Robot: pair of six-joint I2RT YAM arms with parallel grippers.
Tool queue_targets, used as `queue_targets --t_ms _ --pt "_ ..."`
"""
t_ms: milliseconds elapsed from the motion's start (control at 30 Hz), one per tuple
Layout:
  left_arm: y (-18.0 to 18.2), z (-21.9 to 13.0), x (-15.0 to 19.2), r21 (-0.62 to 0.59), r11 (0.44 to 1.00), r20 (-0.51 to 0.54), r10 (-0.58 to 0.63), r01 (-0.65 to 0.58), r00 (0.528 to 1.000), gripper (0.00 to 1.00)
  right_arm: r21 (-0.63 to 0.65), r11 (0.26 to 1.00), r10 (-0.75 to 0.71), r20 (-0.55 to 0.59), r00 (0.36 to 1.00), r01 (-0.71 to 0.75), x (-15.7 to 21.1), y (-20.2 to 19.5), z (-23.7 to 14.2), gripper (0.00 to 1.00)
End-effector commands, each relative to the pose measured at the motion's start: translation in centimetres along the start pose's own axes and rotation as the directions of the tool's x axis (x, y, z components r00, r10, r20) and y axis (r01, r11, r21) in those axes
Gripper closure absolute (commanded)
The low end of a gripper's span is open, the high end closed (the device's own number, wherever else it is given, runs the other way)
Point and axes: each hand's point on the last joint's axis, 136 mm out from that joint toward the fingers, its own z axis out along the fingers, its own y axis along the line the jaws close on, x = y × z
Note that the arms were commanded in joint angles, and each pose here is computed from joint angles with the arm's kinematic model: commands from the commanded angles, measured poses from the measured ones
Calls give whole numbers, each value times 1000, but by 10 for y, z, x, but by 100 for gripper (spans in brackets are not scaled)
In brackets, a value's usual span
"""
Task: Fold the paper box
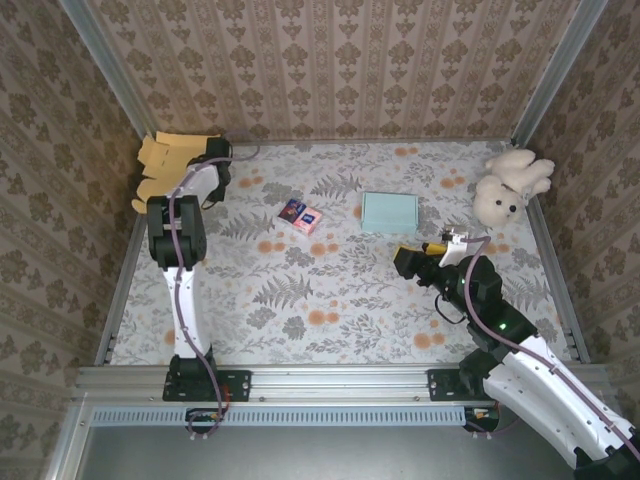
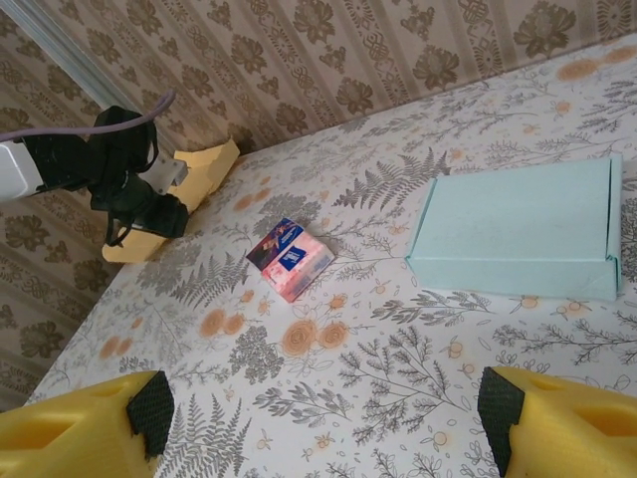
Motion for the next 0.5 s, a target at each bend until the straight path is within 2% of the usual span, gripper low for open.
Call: queue_targets --t_ms 0,33,67,167,267,367,467 --pt "6 0 -3 -43 999 -6 23 -23 1000 84 -21 1000 15 12 1000 -15 -2 4 -1 17" --pt "6 -6 -6 -43 999 9 25 -25 1000 94 -20 1000 14 12 1000 -14 -3 4 -1 17" --pt "7 -13 -10 -47 999 31 22 -20 999 100 -19 1000 14 12 1000 -14 -2 4 0 17" --pt "18 -42 -25 -52 998 122 -31 37 992 100 -17 1000 12 14 1000 -12 -2 3 0 17" --pt "40 -85 -40 -25 987 221 -147 157 964 100 -12 1000 9 11 1000 -9 -2 2 1 16" --pt "64 -136 -46 20 959 309 -275 283 910 100 -6 1000 7 7 1000 -7 -1 1 2 16" --pt "79 -195 -37 100 920 370 -389 380 844 100 4 1000 6 5 1000 -6 0 -1 3 16"
